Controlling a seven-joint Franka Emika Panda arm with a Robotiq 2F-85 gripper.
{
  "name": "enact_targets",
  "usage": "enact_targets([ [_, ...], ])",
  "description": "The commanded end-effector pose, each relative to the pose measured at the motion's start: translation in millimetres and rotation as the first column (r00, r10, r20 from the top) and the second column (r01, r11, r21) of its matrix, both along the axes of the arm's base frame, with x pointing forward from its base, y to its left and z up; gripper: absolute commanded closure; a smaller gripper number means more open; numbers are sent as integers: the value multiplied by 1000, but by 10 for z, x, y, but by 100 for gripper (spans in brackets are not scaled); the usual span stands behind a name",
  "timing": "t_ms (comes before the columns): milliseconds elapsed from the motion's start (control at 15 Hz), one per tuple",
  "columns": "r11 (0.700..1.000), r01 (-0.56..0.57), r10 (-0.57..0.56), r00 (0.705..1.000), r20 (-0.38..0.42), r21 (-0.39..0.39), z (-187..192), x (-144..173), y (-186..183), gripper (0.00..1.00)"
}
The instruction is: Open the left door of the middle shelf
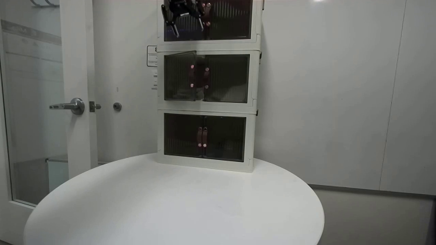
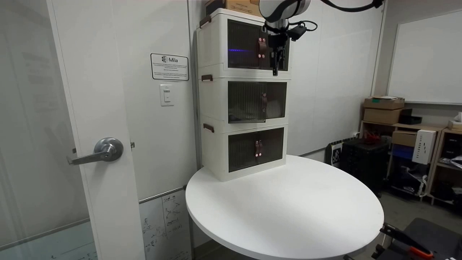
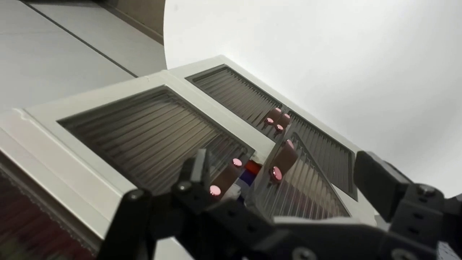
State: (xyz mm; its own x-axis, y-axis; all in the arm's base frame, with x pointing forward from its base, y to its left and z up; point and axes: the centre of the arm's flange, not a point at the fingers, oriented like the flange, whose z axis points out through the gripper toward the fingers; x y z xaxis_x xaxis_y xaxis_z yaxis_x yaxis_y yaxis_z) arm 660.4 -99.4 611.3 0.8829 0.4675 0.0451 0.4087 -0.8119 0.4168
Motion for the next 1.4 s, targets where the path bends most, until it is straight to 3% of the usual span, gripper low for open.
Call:
enact_targets([
  [0,997,-64,63,998,-2,-45,83,391,93,0],
  [867,988,-147,149,988,37,-44,-297,832,316,0],
  [1267,987,-160,160,987,-12,-19,-525,910,378,0],
  [1333,986,-165,164,986,-25,-16,-602,879,256,0],
])
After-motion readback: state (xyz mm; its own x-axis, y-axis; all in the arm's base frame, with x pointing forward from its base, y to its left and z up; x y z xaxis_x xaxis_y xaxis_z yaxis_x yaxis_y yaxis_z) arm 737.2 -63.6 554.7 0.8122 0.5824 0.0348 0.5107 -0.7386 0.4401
